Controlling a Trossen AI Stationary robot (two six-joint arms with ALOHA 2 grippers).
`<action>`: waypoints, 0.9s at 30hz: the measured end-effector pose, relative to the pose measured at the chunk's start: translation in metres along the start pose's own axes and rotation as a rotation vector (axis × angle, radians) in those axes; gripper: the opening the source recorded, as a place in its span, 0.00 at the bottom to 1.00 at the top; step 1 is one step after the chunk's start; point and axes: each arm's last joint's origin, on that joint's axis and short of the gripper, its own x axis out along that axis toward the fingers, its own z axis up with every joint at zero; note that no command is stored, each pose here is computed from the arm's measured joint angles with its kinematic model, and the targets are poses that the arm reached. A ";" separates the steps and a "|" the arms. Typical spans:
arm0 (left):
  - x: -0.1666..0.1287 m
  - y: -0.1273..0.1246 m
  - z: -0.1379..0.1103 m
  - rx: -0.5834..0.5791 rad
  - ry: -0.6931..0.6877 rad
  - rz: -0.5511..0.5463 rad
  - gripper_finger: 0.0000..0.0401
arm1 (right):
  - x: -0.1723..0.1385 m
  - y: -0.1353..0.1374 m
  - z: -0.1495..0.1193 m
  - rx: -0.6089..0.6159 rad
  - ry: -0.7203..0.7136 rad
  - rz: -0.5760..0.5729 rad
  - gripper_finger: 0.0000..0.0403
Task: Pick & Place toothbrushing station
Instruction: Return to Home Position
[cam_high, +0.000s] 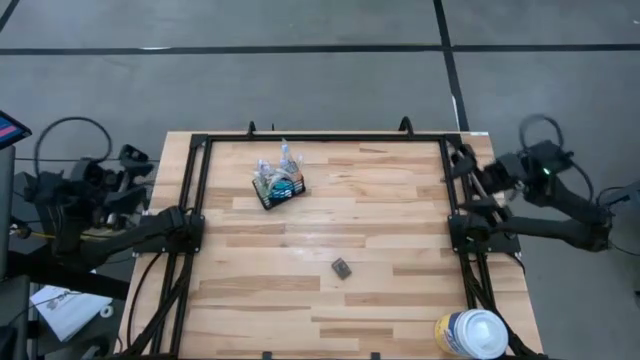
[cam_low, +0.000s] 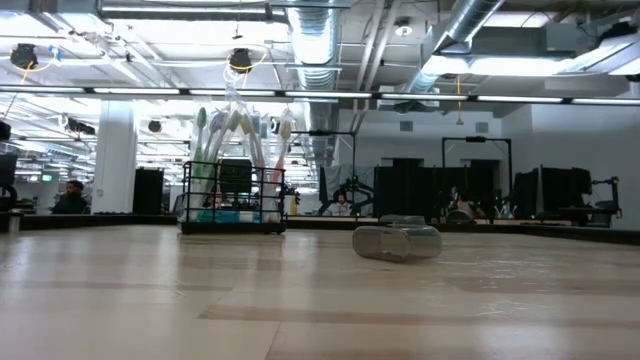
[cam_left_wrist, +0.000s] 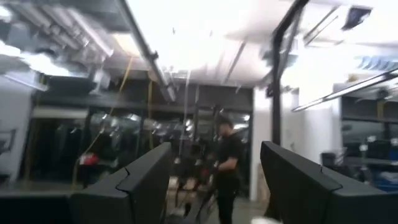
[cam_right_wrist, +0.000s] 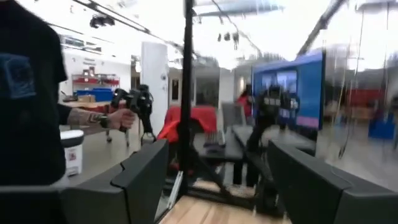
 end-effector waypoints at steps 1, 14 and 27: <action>-0.003 -0.002 0.003 0.006 -0.014 -0.017 0.60 | -0.007 0.004 -0.005 -0.027 -0.018 -0.003 0.66; 0.003 0.007 -0.024 -0.064 0.114 0.030 0.60 | -0.046 0.022 -0.071 -0.058 -0.092 -0.074 0.66; 0.015 0.035 -0.092 -0.124 0.255 0.150 0.60 | -0.037 0.003 -0.142 0.093 -0.033 -0.140 0.66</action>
